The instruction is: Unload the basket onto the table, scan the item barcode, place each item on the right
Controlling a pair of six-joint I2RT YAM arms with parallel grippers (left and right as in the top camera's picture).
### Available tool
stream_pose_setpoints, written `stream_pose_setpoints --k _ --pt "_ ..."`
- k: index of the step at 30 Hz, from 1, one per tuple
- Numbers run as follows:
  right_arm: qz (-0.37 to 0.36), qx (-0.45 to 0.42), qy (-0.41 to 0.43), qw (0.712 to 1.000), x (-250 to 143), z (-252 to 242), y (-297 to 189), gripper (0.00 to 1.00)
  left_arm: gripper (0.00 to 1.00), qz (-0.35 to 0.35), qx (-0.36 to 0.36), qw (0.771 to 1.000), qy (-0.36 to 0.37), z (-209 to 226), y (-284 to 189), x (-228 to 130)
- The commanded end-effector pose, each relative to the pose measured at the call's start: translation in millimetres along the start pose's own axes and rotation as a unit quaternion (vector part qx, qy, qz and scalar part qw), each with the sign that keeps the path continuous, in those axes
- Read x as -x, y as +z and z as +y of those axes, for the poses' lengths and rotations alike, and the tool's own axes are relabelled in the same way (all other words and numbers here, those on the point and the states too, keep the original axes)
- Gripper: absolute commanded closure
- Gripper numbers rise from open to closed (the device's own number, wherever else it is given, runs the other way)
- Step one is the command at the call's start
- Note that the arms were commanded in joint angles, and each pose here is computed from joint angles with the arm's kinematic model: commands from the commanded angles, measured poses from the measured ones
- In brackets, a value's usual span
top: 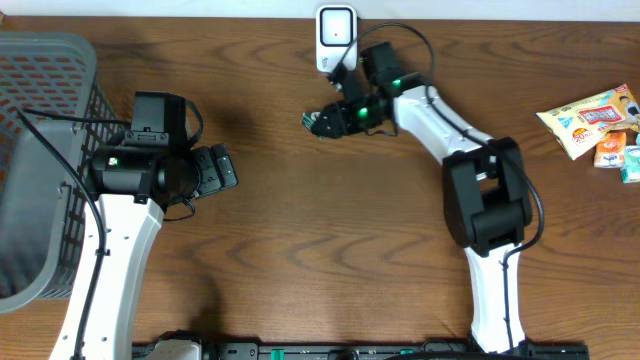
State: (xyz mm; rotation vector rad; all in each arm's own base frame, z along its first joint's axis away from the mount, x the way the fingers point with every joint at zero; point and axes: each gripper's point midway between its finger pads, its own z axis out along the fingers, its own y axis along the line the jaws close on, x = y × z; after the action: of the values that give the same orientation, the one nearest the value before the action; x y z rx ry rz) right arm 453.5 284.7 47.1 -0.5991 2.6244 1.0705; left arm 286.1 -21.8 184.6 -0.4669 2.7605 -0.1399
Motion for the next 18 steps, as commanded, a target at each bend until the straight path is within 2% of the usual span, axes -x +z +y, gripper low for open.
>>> stream_pose_setpoints --k 1,5,9,14,15,18 --pt "-0.005 0.113 -0.065 0.991 0 41 -24 0.46 0.02 0.001 0.003 1.000 -0.002 2 0 0" --pt "0.019 0.078 -0.055 0.995 -15 17 -32 0.46 0.02 0.001 0.003 1.000 -0.002 2 0 0" --pt "0.070 -0.047 -0.016 0.996 -39 -34 -41 0.45 0.03 0.001 0.003 1.000 -0.002 2 0 0" --pt "0.105 -0.185 0.032 0.977 -58 -86 -64 0.22 0.02 0.001 0.003 1.000 -0.002 2 0 0" --pt "0.104 -0.203 0.045 0.973 -58 -92 -69 0.11 0.02 0.001 0.003 1.000 -0.002 2 0 0" --pt "0.085 -0.239 0.075 0.964 -52 -102 -91 0.03 0.02 0.001 0.003 1.000 -0.002 2 0 0"
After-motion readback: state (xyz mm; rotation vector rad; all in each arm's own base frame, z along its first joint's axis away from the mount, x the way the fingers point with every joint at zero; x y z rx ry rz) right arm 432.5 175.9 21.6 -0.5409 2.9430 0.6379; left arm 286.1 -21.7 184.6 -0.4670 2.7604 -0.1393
